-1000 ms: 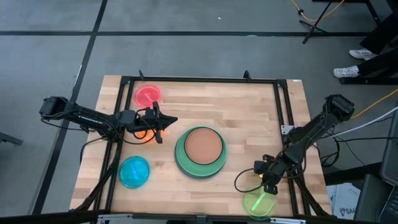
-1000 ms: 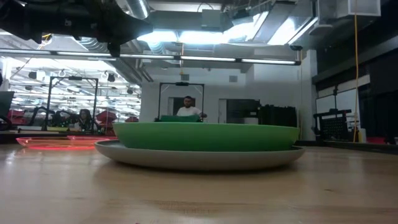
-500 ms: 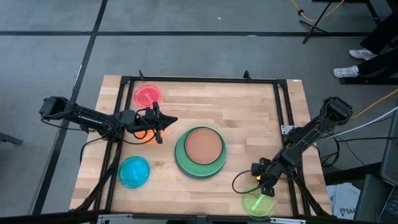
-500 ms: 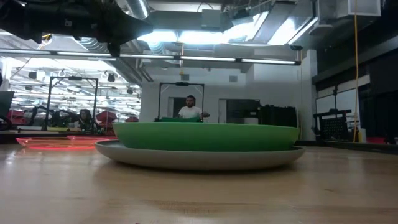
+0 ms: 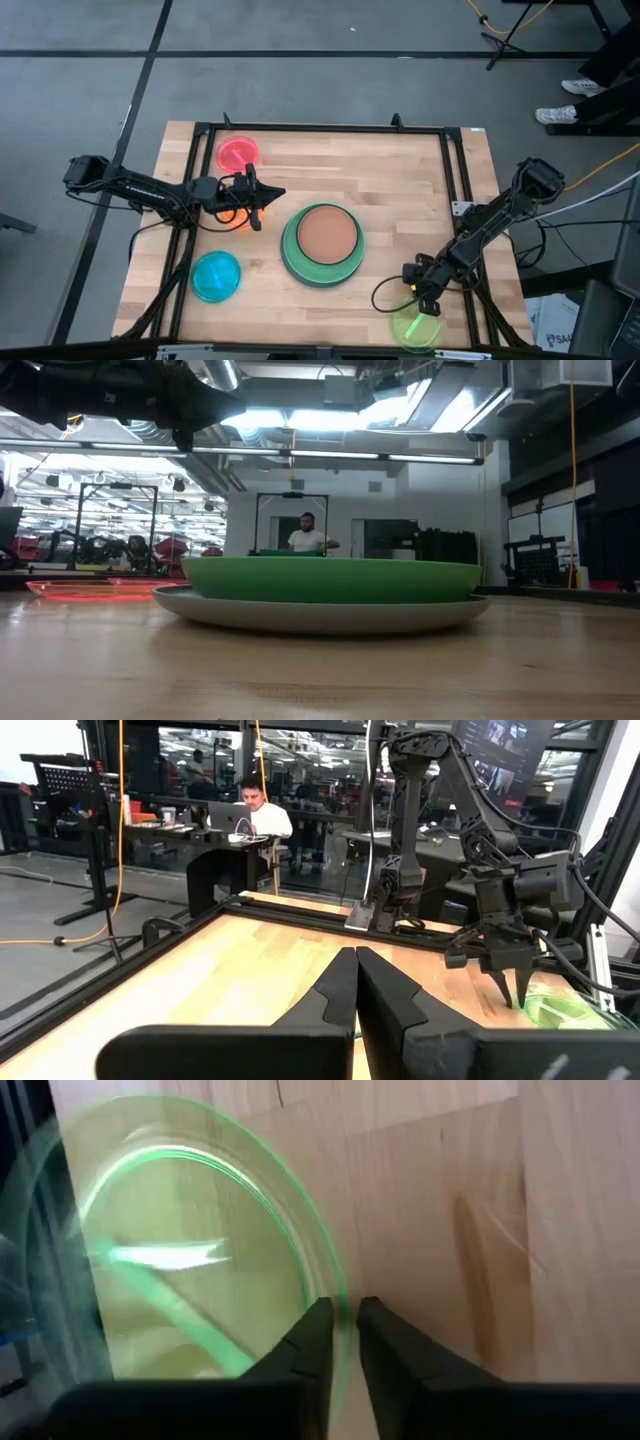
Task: Stack plastic plates
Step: Stack the light green plate on the top of the brown plate
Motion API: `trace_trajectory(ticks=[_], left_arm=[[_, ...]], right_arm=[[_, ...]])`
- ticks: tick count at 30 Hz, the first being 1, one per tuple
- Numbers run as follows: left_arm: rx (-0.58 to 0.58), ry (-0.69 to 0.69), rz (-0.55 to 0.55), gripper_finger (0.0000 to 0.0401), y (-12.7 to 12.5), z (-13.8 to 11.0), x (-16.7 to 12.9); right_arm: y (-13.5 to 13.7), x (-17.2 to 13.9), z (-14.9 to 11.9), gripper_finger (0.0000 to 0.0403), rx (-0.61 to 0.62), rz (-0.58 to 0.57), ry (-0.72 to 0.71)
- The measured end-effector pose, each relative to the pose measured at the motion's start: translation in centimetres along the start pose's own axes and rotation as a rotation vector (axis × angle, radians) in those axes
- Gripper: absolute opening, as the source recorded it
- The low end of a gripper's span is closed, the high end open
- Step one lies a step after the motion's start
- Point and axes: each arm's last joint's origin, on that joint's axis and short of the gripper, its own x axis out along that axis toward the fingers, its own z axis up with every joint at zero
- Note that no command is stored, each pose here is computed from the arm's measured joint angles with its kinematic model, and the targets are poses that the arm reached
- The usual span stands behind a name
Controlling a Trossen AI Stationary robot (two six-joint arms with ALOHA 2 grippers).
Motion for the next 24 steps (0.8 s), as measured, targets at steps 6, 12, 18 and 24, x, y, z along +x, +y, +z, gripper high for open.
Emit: trace_trajectory(ticks=[6, 12, 18, 24], left_arm=[[0.0, 0.0, 0.0, 0.0, 0.0, 0.0, 0.0], [0.0, 0.0, 0.002, 0.0, 0.0, 0.0, 0.0], [0.007, 0.0, 0.002, 0.0, 0.0, 0.0, 0.0], [0.007, 0.0, 0.006, 0.0, 0.0, 0.0, 0.0]], right_arm=[[-0.2, 0.0, 0.4, 0.0005, -0.039, 0.018, 0.014], [-0.7, -0.7, 1.4, 0.0002, -0.046, 0.042, -0.002], [-0.3, -2.8, 3.1, 0.0001, -0.1, 0.084, -0.124], [-1.0, -5.0, 4.9, 0.0001, -0.065, 0.118, -0.235]])
